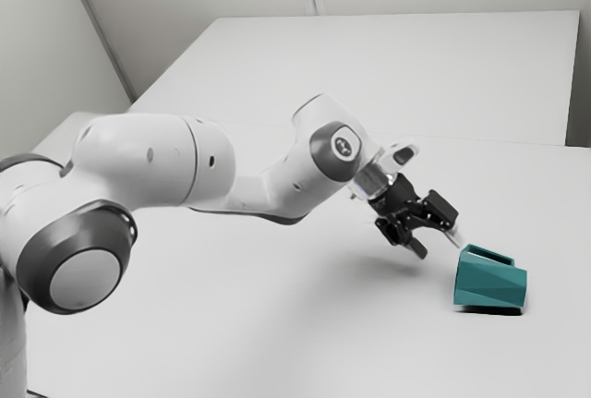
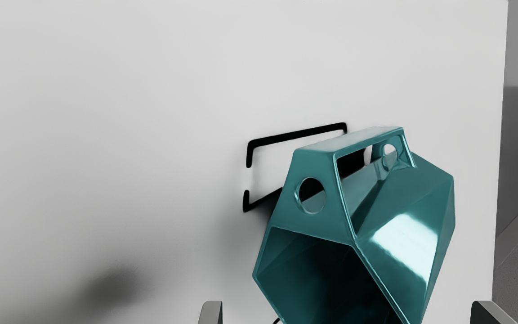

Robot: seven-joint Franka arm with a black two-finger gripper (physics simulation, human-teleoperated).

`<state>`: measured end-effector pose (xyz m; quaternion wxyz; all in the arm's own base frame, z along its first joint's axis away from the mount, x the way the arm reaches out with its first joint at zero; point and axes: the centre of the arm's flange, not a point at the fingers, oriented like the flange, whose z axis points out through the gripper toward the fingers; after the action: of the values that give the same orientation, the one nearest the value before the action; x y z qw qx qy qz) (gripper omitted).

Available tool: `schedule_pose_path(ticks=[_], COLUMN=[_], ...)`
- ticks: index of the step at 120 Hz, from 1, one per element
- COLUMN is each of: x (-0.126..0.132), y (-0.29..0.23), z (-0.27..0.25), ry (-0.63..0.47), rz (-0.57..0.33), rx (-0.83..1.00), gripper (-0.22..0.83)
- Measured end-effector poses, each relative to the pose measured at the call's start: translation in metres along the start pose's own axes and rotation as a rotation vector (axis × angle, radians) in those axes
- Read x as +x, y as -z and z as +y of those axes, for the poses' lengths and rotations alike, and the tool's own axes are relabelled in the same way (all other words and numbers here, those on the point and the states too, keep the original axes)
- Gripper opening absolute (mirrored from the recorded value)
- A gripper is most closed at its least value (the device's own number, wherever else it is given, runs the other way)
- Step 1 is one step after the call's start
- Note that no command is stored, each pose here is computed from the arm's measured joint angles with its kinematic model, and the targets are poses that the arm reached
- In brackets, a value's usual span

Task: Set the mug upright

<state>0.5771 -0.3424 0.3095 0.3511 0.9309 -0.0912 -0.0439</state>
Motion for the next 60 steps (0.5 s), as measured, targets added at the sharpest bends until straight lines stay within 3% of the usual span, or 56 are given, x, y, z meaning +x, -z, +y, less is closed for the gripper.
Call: schedule_pose_path(ticks=[60], x=[-0.014], y=[-0.027], z=[0.025], ry=[-0.013], rz=[-0.024], rx=[-0.056], gripper=[0.62])
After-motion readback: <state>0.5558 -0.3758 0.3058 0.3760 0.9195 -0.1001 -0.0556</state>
